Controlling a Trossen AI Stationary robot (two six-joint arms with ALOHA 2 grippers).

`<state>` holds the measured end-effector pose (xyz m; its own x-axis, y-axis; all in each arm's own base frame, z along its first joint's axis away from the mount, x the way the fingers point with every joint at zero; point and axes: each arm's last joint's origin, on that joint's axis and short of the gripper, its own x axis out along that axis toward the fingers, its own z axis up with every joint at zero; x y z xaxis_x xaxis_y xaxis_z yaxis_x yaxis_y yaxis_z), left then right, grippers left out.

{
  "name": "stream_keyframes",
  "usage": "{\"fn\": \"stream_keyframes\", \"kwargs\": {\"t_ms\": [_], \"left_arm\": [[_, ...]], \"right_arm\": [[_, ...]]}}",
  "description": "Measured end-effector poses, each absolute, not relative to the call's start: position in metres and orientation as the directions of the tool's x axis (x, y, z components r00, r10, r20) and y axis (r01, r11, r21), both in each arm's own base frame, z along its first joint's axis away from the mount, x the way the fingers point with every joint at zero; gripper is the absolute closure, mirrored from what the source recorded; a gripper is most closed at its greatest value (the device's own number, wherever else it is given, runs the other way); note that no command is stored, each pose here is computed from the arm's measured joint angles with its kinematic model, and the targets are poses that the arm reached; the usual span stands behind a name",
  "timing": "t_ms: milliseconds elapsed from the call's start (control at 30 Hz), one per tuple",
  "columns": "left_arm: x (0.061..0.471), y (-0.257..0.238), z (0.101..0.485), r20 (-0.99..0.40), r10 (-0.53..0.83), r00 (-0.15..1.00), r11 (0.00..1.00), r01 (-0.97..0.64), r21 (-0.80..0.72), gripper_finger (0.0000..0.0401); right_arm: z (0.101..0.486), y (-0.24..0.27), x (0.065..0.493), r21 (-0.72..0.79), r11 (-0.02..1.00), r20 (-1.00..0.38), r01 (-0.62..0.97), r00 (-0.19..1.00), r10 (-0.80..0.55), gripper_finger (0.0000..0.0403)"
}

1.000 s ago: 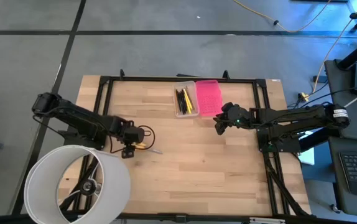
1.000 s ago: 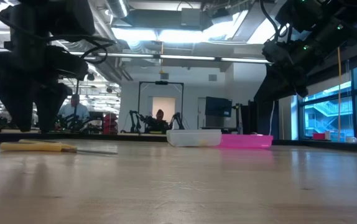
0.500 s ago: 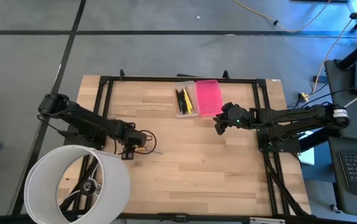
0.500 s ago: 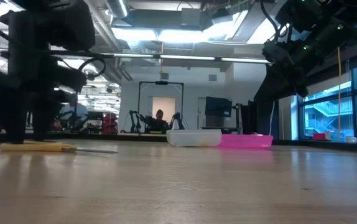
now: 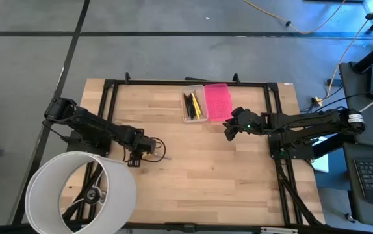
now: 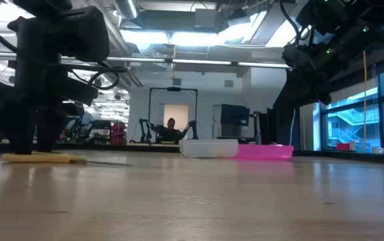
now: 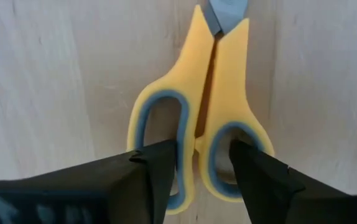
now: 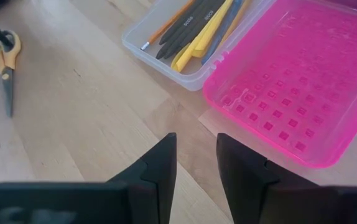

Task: Pick & place school supplies into a supply box
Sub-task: Put the yellow scissors into the transparent supply box

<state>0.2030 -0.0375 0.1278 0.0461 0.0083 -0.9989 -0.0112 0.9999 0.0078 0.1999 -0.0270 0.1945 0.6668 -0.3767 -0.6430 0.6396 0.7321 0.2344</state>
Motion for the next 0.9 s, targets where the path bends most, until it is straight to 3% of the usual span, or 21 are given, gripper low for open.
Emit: {"fn": "stream_keyframes", "kwargs": {"t_ms": [467, 700, 900], "left_arm": [[0.211, -0.031, 0.136, -0.997, 0.004, 0.078, 0.999, -0.038, 0.001, 0.0336], [0.233, -0.023, 0.163, -0.970, 0.022, 0.242, 0.996, -0.091, -0.001, 0.0336], [0.262, 0.000, 0.191, -0.882, 0.134, 0.451, 0.976, -0.213, 0.039, 0.0336]], "right_arm": [[0.195, -0.027, 0.200, 0.235, 0.732, -0.643, 0.639, 0.667, -0.377, 0.0284], [0.195, -0.027, 0.200, 0.215, 0.748, -0.642, 0.629, 0.667, -0.377, 0.0284], [0.194, -0.027, 0.200, 0.217, 0.745, -0.644, 0.631, 0.666, -0.377, 0.0284]]}}
